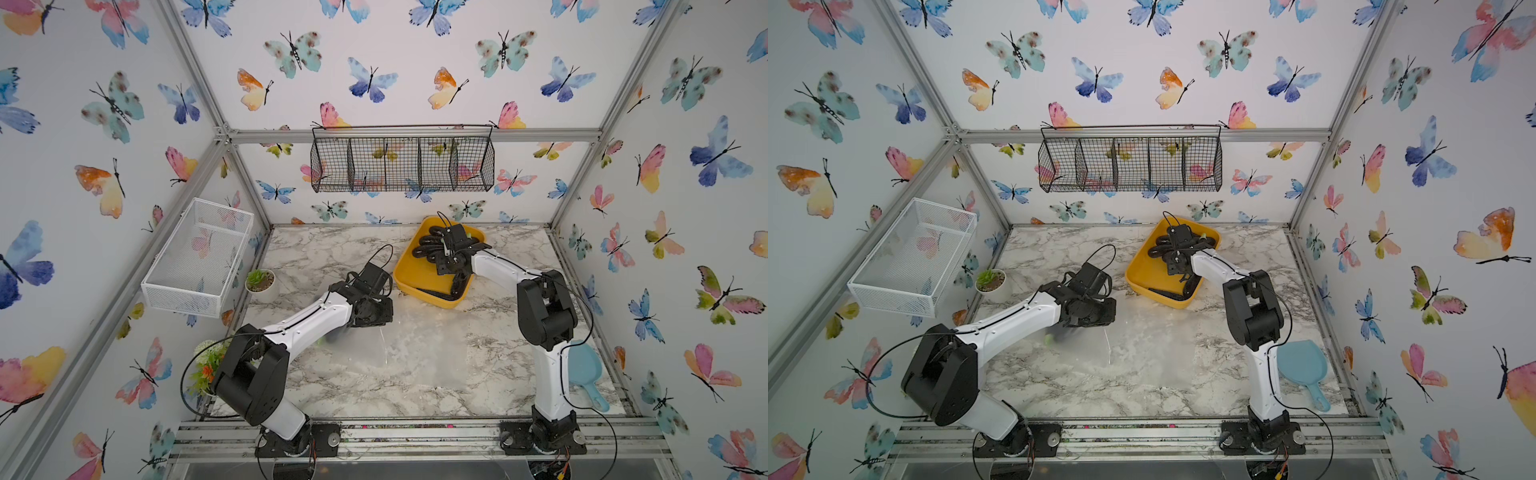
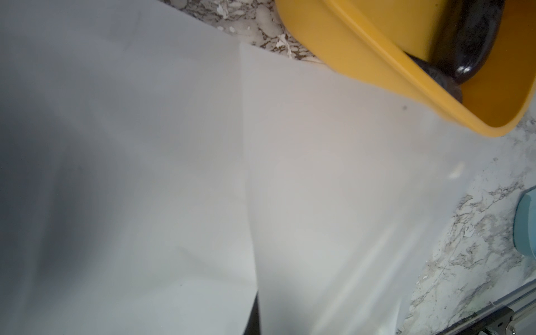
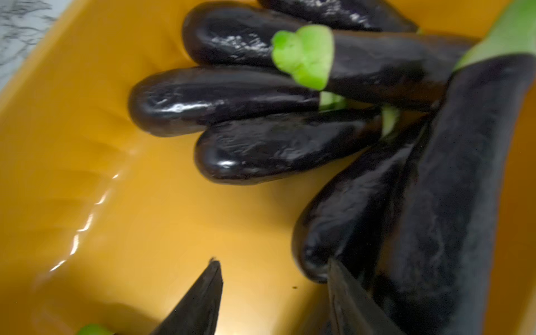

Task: Place the eggplant in a zip-top bag and seal the zipper
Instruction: Adjust the basket at the center of the board.

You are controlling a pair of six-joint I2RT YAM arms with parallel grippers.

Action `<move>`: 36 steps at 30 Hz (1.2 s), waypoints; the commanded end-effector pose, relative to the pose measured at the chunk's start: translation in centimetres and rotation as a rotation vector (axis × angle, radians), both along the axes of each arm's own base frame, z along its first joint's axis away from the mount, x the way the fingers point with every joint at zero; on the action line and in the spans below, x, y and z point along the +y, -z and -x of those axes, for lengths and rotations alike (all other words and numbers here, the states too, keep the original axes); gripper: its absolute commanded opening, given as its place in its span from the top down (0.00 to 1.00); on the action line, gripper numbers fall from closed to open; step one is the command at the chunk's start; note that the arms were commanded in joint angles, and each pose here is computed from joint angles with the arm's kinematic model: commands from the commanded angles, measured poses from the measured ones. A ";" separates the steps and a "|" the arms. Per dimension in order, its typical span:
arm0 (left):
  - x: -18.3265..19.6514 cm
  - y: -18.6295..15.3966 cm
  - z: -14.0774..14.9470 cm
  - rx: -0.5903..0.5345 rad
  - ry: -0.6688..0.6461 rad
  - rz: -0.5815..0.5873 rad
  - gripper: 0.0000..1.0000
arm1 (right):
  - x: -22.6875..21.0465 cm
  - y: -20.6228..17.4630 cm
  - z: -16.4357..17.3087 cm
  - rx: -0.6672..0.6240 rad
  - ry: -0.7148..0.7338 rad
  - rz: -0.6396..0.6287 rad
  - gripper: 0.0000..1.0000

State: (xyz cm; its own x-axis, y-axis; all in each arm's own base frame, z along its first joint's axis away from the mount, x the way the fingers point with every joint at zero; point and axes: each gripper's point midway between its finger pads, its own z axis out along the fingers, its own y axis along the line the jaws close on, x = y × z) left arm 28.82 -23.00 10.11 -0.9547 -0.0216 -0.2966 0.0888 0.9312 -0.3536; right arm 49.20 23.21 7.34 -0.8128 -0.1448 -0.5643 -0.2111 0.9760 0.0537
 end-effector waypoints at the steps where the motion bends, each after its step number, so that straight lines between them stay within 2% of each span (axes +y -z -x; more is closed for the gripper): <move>1: 0.4 -1.0 0.5 -0.020 -0.003 0.017 1.00 | 3.4 0.3 3.3 0.102 -0.130 -0.174 0.41; 4: 1.1 -0.9 0.5 -0.019 -0.018 0.014 1.00 | 4.1 0.1 6.6 0.184 -0.214 -0.239 0.42; 6: 1.4 -1.2 0.2 -0.023 -0.028 0.013 1.00 | 2.8 0.8 8.7 0.249 -0.208 -0.196 0.44; 10: 1.7 -2.1 -0.3 -0.046 -0.042 0.016 0.99 | 0.3 1.8 12.0 0.303 -0.187 -0.133 0.44; 13: 1.5 -2.5 -0.8 -0.056 -0.030 0.016 0.99 | -1.1 1.8 12.7 0.293 -0.165 -0.078 0.41; 18: 0.7 -0.7 -1.0 -0.032 0.065 -0.010 0.98 | -0.7 -0.6 10.8 0.223 -0.200 -0.058 0.38; 20: 1.1 0.3 -1.0 -0.021 0.059 -0.034 0.97 | -0.8 -2.0 9.9 0.177 -0.179 -0.052 0.38; 24: 1.1 0.4 -1.7 -0.031 0.029 -0.040 0.97 | -3.3 -3.7 8.3 0.106 0.082 -0.040 0.38; 28: 0.0 -1.6 -2.3 0.001 -0.057 0.024 0.97 | -4.4 -4.0 8.3 0.153 0.277 -0.067 0.38; 33: 0.0 -3.0 -2.8 -0.032 -0.084 0.019 0.97 | -4.3 -5.9 4.9 0.068 0.351 -0.086 0.38; 36: 0.5 -3.0 -3.0 -0.037 -0.100 -0.010 0.97 | -5.1 -5.3 2.8 0.075 0.382 -0.031 0.37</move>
State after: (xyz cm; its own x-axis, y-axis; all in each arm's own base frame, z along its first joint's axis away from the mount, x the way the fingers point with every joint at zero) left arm 32.12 -23.31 13.11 -0.9352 -0.0938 -0.3416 0.0457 0.9243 -0.3790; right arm 45.36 19.95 14.35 -0.8373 0.1575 -0.5236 0.0835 0.9832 0.1622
